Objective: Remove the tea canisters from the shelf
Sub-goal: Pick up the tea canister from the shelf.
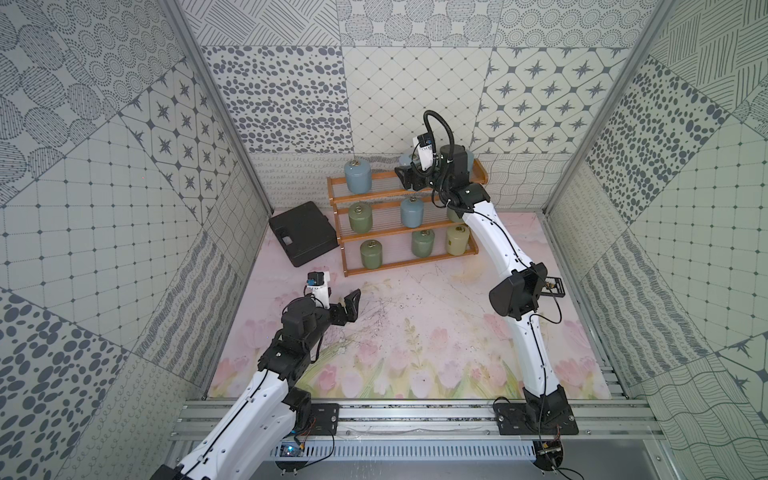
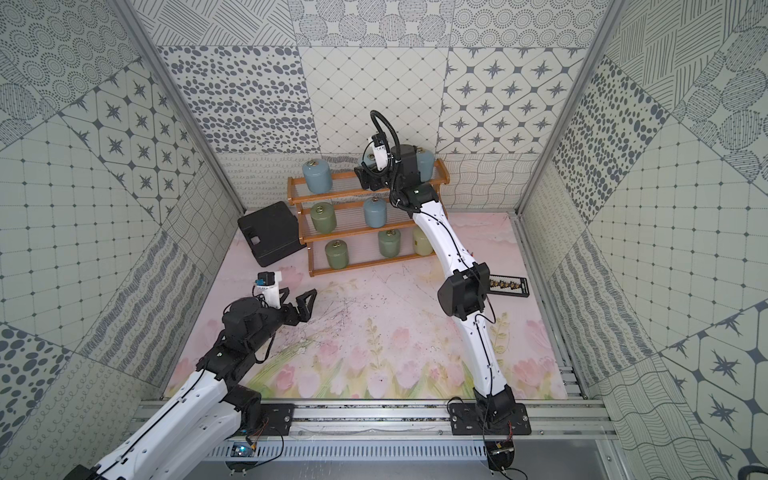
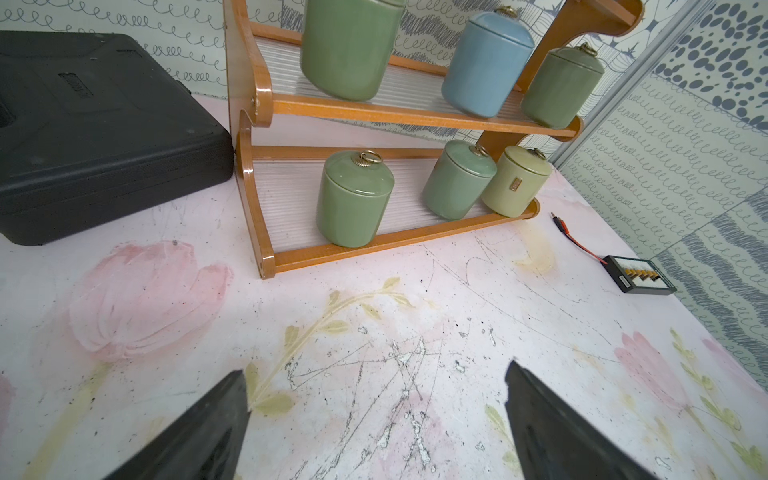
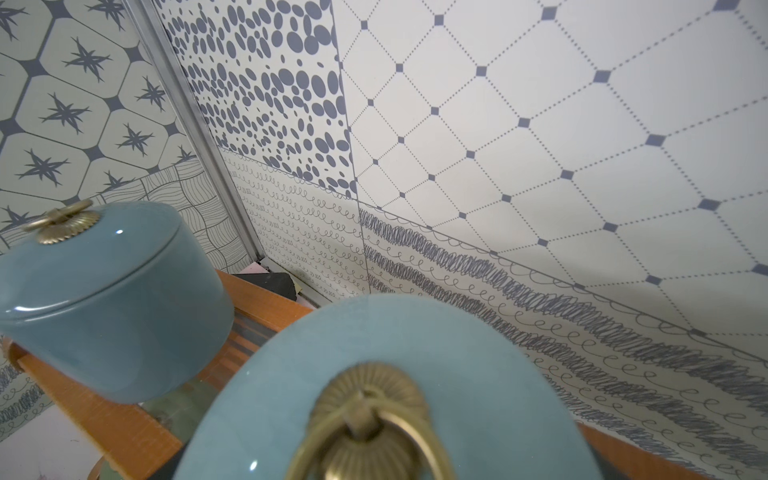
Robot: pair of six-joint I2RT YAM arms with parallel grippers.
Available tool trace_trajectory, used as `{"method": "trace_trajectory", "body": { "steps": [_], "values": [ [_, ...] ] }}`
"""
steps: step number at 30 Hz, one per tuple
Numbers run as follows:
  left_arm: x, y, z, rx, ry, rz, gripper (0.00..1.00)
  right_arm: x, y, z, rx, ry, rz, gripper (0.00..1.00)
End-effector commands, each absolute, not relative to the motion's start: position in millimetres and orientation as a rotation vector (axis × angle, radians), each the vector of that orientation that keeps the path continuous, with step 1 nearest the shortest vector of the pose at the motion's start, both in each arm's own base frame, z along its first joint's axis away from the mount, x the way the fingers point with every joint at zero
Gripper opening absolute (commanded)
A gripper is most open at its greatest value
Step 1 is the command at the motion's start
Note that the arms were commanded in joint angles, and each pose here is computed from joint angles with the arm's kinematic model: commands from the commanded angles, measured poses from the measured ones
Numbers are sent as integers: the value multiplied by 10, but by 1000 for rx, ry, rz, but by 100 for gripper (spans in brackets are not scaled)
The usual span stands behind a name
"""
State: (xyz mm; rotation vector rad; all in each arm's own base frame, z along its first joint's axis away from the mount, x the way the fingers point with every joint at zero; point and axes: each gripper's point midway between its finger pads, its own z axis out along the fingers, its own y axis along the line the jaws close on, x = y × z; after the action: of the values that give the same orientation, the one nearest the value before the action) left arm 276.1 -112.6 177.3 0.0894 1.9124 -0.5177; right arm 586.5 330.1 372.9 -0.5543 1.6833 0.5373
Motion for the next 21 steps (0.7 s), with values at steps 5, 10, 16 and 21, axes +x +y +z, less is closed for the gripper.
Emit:
{"method": "trace_trajectory", "body": {
  "steps": [5,10,16,21],
  "values": [
    [2773,-1185,1850,103,1898,-551,100,5490,3286,4472,-584,1520,581,70],
    [2777,-1188,1861,103,1896,-552,100,5339,3255,4541,-586,1486,592,68],
    [2774,-1206,1842,105,1902,-560,100,5083,3108,4549,-546,1426,602,68],
    [2774,-1233,1865,116,1900,-571,100,4853,2963,4518,-520,1408,603,67]
  ]
}}
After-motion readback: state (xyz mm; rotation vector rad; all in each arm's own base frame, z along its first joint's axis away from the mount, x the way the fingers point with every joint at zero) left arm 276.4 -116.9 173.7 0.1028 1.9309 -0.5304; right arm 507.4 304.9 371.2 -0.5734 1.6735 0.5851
